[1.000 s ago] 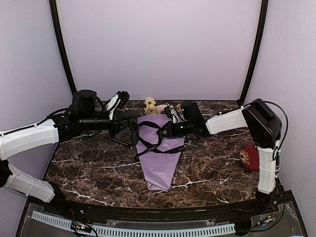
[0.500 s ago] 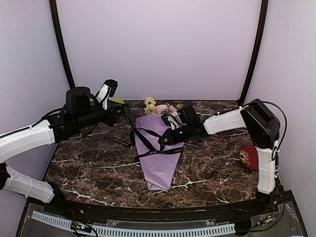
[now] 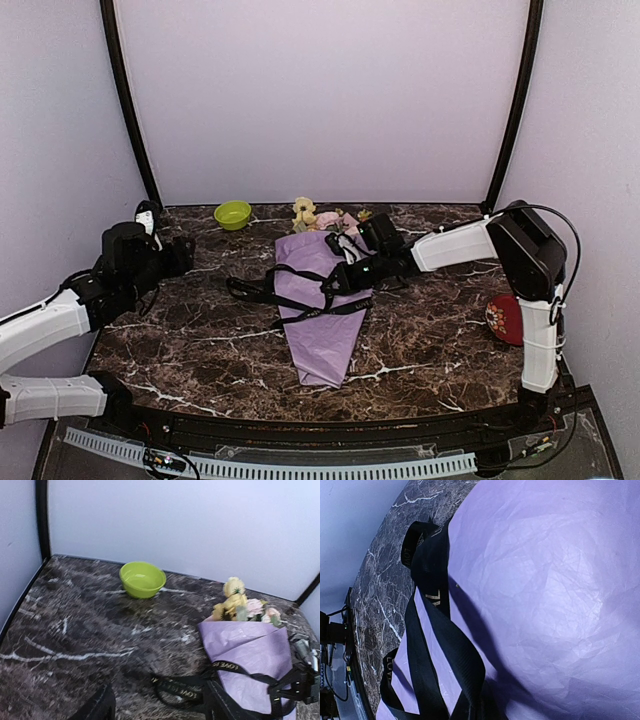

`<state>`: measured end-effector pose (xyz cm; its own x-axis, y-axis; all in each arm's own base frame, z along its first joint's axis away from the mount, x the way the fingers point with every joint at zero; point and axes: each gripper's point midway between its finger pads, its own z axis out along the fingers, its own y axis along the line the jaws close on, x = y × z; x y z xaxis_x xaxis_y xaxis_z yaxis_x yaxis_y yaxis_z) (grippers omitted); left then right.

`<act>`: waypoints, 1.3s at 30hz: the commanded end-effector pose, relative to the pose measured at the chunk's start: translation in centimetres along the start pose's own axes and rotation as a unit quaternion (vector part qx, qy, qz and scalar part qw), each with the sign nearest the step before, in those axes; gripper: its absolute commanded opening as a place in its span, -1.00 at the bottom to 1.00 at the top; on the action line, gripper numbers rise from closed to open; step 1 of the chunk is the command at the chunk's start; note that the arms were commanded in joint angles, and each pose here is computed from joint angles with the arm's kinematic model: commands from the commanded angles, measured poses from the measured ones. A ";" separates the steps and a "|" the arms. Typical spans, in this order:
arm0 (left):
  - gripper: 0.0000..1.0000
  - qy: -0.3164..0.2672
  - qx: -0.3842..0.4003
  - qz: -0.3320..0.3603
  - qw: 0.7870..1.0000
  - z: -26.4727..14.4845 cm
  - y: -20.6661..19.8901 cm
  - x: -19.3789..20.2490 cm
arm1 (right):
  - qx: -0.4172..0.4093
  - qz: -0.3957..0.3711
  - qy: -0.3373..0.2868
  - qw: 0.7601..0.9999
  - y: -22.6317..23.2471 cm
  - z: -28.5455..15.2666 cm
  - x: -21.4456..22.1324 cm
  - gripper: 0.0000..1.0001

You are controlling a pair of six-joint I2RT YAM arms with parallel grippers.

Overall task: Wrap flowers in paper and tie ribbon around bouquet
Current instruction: Cross the ribbon over the folded bouquet.

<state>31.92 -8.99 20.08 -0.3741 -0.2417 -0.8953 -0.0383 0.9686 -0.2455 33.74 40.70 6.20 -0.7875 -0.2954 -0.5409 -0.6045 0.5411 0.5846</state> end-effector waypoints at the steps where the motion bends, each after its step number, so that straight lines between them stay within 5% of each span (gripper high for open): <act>1: 0.17 -0.045 0.188 0.036 0.981 -0.9 -7.6 -3.1 | -0.002 -0.014 -0.006 1.000 0.4 0.5 -0.6 -1.00; 5: 0.07 0.020 0.325 0.167 0.931 -0.9 -15.2 0.8 | -0.001 -0.010 -0.005 1.000 0.3 0.5 -0.6 -1.00; 12: 0.17 0.116 0.464 0.391 0.787 -2.1 -23.8 11.5 | -0.001 -0.008 -0.003 1.000 0.4 0.5 -0.7 -1.00; 19: 0.27 0.134 0.474 0.472 0.731 1.2 -24.8 15.7 | 0.001 -0.005 -0.001 1.000 0.3 0.5 -0.6 -1.00; 27: 0.27 0.200 0.481 0.502 0.690 3.1 -24.6 19.5 | 0.003 -0.007 0.002 1.000 0.3 0.5 -0.5 -1.00; 32: 0.19 0.205 0.451 0.522 0.695 4.5 -23.9 20.4 | 0.003 -0.009 0.002 1.000 0.3 0.4 -0.6 -1.00; 39: -0.77 0.171 0.406 0.551 0.709 5.9 -24.0 19.5 | 0.004 -0.010 0.008 1.000 0.5 0.1 -0.4 -1.00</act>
<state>30.16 -36.90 5.27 -0.0137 0.7966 -0.6043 0.9650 0.1687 0.2006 33.74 40.68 6.13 -0.7958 -0.3044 -0.5234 -0.5951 0.5525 0.5836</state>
